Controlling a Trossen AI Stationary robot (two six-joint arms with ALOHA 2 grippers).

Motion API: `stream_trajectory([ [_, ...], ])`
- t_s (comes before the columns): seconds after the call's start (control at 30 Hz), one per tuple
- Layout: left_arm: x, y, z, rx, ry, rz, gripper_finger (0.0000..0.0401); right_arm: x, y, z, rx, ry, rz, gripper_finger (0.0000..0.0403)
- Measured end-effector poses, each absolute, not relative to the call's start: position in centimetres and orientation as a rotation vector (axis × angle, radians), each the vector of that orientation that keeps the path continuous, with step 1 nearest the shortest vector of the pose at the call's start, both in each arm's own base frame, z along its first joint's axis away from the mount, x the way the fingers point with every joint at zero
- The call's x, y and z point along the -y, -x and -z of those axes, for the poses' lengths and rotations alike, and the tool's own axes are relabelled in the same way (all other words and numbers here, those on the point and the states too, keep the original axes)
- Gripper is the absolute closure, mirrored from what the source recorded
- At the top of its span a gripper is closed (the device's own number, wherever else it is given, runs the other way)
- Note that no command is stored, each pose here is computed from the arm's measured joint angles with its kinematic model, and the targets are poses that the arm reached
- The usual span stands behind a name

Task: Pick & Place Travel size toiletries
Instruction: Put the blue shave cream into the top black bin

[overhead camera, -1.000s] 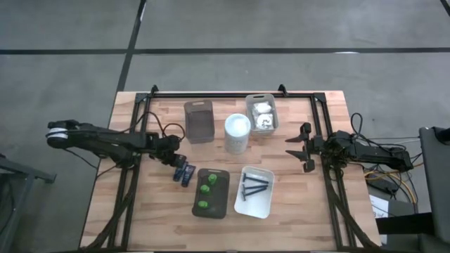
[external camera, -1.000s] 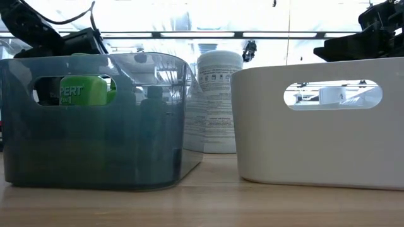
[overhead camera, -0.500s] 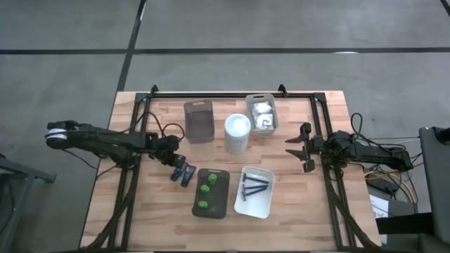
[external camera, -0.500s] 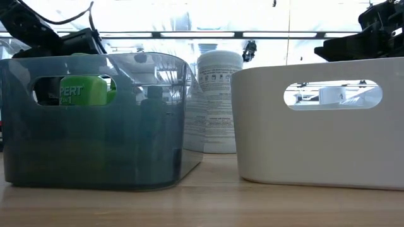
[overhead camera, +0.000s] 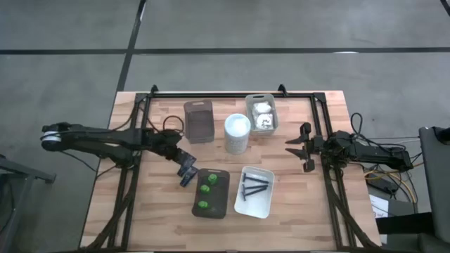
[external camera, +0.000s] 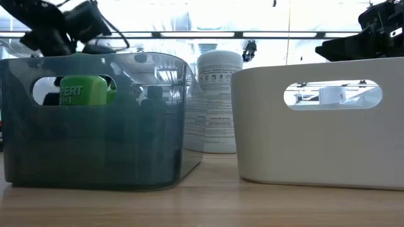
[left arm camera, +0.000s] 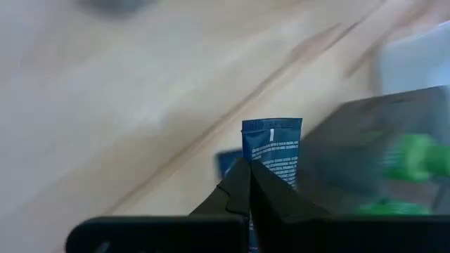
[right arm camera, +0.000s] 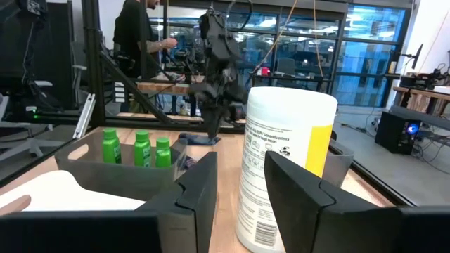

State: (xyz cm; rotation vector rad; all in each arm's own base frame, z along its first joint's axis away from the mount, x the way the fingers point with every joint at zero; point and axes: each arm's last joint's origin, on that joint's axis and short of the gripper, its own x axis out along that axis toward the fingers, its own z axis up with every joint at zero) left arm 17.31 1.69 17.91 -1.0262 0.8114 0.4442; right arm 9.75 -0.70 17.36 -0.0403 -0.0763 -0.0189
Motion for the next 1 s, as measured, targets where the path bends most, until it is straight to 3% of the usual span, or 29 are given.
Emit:
stream_trajectory([
  [0.6, -3.1, -17.7, -25.1, -0.339, 0.307, -0.5, 0.0401, 0.7, -9.7, -17.4, 0.076, 0.04, 0.019, 0.0341],
  [1.0, -5.3, -19.1, -25.8, -0.238, 0.04, -0.658, 0.0401, 0.7, -9.7, -17.4, 0.076, 0.04, 0.019, 0.035],
])
